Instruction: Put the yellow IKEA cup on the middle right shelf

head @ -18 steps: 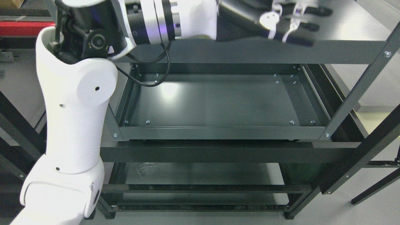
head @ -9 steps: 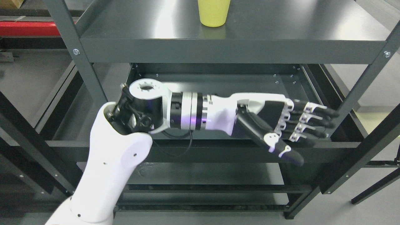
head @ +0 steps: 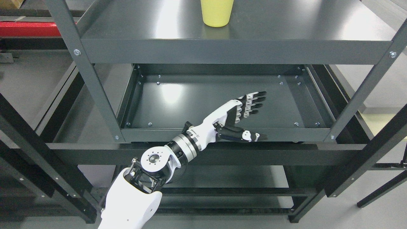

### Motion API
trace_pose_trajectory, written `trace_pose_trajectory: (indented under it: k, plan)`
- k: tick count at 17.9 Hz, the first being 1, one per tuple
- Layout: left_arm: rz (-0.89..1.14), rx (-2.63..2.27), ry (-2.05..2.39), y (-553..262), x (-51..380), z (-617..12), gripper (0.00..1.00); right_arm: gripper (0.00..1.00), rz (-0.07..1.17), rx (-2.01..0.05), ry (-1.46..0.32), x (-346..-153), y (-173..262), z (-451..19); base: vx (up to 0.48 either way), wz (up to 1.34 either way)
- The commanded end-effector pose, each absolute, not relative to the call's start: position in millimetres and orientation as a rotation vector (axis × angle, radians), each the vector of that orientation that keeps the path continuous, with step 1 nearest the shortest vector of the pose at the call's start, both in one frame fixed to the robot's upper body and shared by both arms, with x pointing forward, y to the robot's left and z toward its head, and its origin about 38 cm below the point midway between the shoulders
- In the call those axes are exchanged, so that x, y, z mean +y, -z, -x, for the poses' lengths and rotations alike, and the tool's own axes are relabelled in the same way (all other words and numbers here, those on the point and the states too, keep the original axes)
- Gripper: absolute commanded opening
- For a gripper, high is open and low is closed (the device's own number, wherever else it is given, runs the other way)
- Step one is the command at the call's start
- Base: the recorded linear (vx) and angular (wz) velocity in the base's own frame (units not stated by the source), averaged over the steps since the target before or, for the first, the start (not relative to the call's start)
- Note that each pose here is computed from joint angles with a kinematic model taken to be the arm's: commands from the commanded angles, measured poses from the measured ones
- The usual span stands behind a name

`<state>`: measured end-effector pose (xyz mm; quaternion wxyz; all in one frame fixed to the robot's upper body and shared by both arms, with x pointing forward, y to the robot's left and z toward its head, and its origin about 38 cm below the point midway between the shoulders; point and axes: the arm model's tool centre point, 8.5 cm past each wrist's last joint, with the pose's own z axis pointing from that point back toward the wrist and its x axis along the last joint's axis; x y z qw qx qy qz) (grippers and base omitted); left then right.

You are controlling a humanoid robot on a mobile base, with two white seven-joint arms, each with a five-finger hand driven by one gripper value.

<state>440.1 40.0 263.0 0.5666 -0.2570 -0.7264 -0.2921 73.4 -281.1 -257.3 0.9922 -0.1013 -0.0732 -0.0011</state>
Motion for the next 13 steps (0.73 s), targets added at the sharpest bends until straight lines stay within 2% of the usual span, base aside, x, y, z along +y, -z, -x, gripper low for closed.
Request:
trace_pose_trajectory:
  k: [1,6,13]
  plan:
    - [0.269,-1.802,0.384,-221.5,148.0,-459.7,0.99,0.99,0.216,-0.132,0.008,-290.9,257.2,-64.4,0.0,0.0]
    - [0.22,-1.912,0.274,-224.2,185.5,-419.4,0.99,0.99,0.216,-0.132,0.008,-290.9,257.2,-64.4,0.003,0.01]
    - [0.087,-1.901,0.141,-212.0,225.5,-412.7,0.99,0.99,0.216,-0.132,0.008,-290.9,257.2,-64.4,0.0,0.0]
